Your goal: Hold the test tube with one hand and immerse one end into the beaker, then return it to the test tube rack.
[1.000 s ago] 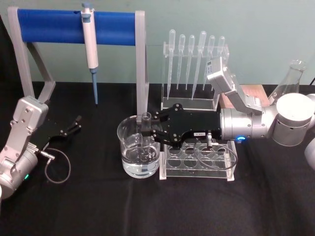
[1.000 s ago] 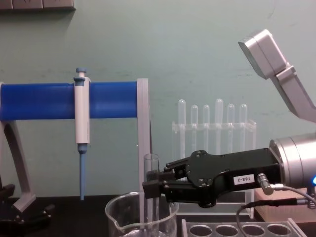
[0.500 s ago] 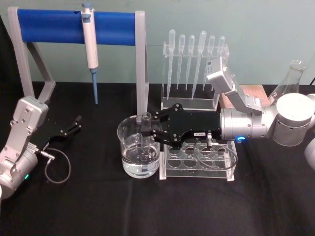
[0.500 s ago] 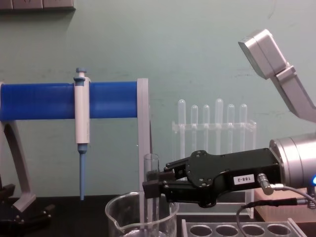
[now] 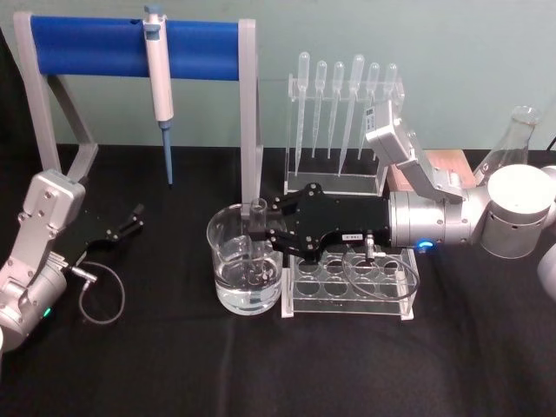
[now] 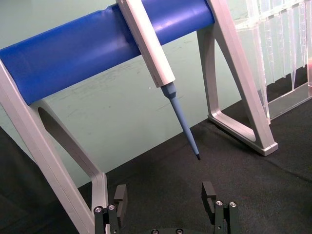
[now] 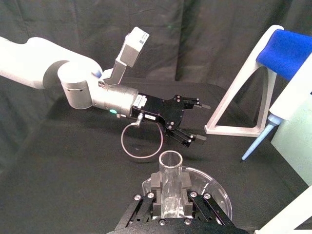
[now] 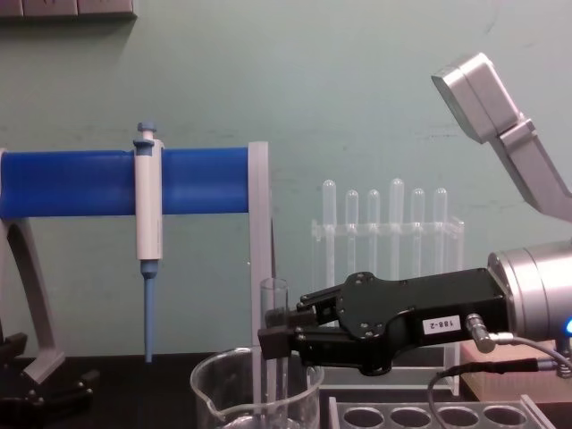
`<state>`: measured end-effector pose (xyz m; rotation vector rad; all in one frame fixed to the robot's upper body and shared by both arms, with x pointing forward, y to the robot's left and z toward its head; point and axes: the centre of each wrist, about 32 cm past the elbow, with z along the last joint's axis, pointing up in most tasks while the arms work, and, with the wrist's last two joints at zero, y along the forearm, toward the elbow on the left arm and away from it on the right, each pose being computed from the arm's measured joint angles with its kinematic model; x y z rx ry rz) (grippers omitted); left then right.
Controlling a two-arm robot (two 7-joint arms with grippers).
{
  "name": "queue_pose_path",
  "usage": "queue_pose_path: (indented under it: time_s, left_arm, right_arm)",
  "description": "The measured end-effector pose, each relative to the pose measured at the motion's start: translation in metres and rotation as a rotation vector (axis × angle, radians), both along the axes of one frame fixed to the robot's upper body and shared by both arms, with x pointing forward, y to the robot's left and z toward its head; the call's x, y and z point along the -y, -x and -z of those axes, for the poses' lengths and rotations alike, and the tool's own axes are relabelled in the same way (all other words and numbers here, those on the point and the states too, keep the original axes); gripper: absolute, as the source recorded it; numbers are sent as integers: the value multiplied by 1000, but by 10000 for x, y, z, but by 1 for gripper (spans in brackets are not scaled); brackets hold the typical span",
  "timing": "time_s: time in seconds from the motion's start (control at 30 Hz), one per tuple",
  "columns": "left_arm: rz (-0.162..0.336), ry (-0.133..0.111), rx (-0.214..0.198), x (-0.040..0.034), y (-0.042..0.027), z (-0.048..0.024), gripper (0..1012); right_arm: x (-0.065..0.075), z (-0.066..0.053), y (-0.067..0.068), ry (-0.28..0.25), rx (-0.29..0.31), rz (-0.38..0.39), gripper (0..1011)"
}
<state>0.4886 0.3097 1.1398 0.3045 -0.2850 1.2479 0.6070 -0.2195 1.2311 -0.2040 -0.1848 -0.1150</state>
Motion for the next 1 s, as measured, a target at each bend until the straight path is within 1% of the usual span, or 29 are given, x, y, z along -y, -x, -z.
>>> queue_pose_path:
  time_s: [1.0]
  left_arm:
    - [0,0,0,0,0,0,1000]
  right_arm:
    - [0,0,0,0,0,0,233]
